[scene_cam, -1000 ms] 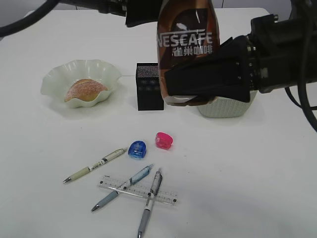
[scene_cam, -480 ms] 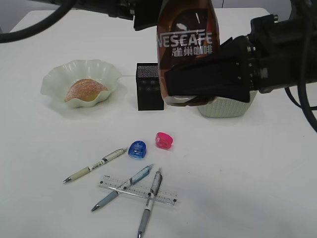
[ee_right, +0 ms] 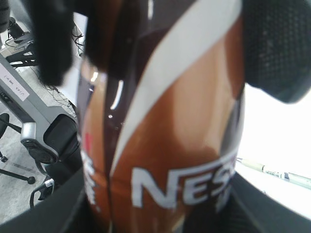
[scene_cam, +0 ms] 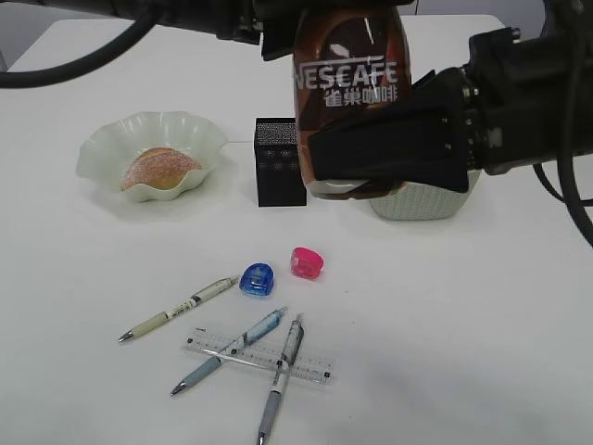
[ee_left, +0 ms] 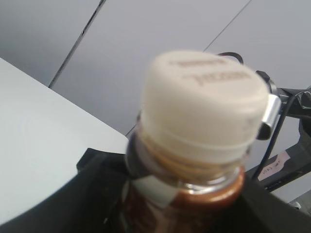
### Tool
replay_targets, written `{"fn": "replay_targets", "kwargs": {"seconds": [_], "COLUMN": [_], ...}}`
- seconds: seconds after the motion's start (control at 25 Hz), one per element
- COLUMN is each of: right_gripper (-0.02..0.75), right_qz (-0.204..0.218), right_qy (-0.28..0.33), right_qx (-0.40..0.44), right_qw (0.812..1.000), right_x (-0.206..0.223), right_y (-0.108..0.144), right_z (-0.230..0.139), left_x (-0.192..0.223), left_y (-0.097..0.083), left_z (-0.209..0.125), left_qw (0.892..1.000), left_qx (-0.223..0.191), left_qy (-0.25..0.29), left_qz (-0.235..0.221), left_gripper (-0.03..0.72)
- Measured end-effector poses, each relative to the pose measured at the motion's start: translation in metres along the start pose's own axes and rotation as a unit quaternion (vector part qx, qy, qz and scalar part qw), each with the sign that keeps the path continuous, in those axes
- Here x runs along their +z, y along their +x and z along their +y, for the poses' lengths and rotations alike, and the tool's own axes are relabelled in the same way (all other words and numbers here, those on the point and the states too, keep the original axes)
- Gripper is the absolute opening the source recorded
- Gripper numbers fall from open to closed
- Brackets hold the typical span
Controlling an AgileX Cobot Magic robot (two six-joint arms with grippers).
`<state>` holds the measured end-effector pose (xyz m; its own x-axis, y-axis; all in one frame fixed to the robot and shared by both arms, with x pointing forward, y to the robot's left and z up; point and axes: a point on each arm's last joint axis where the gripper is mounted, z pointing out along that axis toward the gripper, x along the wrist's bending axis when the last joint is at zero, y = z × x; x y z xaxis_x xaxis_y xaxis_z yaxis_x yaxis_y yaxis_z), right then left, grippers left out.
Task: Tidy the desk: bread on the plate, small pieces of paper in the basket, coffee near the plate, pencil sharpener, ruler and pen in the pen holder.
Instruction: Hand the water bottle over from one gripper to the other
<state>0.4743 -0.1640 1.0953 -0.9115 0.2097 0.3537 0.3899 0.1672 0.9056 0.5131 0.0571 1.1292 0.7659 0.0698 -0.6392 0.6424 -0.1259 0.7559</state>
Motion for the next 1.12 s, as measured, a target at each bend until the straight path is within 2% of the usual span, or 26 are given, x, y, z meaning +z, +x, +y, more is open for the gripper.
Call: {"fn": "replay_targets", "kwargs": {"seconds": [0.08, 0.2, 1.12], "right_gripper": [0.406, 0.406, 0.41], "right_qz": [0.0, 0.0, 0.0], "right_qy": [0.0, 0.001, 0.0], "right_qx": [0.0, 0.0, 0.002], "right_qw": [1.0, 1.0, 1.0], "right_x": [0.0, 0.0, 0.0], "right_y": [0.0001, 0.0, 0.0001], "right_z": [-0.0001, -0.0002, 0.0], "left_x": [0.0, 0.0, 0.0], "left_y": [0.0003, 0.0003, -0.0004], "left_z": [0.0002, 0.0002, 0.0014], "left_qw": [1.0, 1.0, 1.0], "left_qx": [0.001, 0.006, 0.008], "left_qy": [-0.001, -0.001, -0.005], "left_qz": [0.002, 0.002, 0.0], "left_gripper": [0.4, 0.345, 0.337]}}
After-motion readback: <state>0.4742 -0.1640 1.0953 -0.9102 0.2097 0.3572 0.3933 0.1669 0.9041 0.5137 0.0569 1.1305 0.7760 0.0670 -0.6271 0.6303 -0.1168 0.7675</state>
